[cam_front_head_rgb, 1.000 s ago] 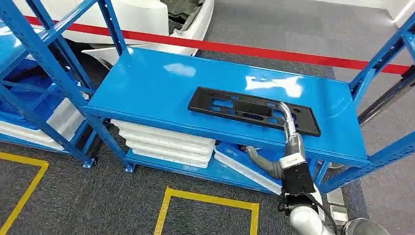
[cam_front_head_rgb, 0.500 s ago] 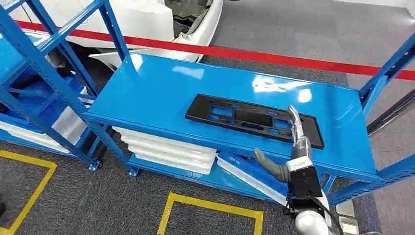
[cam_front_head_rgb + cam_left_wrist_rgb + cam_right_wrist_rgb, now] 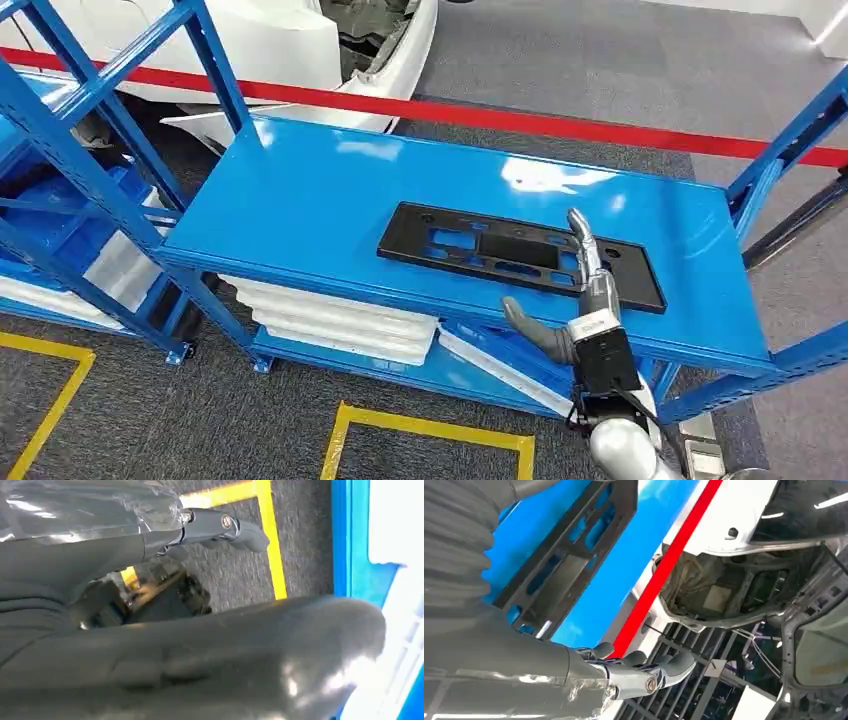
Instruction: Take the parts from the cabinet and place them on the table.
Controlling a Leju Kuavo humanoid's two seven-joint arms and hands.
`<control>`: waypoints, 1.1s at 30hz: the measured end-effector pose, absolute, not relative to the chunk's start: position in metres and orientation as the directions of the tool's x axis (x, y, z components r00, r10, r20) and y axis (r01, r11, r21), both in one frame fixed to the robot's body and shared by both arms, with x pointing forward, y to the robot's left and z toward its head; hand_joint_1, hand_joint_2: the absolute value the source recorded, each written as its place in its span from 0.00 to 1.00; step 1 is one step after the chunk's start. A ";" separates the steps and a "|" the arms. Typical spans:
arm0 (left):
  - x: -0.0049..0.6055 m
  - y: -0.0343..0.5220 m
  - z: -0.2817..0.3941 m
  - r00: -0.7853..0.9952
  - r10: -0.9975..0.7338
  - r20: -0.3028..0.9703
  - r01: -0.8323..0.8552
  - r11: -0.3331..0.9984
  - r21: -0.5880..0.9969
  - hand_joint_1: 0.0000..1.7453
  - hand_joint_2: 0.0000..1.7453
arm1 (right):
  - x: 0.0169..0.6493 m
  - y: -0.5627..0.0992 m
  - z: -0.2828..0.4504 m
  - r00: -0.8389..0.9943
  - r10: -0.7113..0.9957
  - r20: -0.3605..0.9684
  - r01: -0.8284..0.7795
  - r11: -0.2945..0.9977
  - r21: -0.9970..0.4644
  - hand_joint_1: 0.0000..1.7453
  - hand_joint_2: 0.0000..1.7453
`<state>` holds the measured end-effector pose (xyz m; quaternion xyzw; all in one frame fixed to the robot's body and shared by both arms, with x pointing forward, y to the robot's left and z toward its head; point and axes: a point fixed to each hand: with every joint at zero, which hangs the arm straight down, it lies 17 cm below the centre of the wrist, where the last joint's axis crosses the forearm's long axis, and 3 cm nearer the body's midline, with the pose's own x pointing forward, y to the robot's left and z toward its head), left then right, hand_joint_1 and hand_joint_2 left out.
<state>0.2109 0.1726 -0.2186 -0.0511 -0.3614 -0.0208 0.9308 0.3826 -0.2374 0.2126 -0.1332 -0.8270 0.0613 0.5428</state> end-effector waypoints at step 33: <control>0.207 0.172 -0.220 0.743 0.000 0.670 0.074 0.994 -0.082 0.00 0.00 | 0.384 -0.237 0.209 -0.357 0.286 0.889 0.143 0.957 -0.251 0.00 1.00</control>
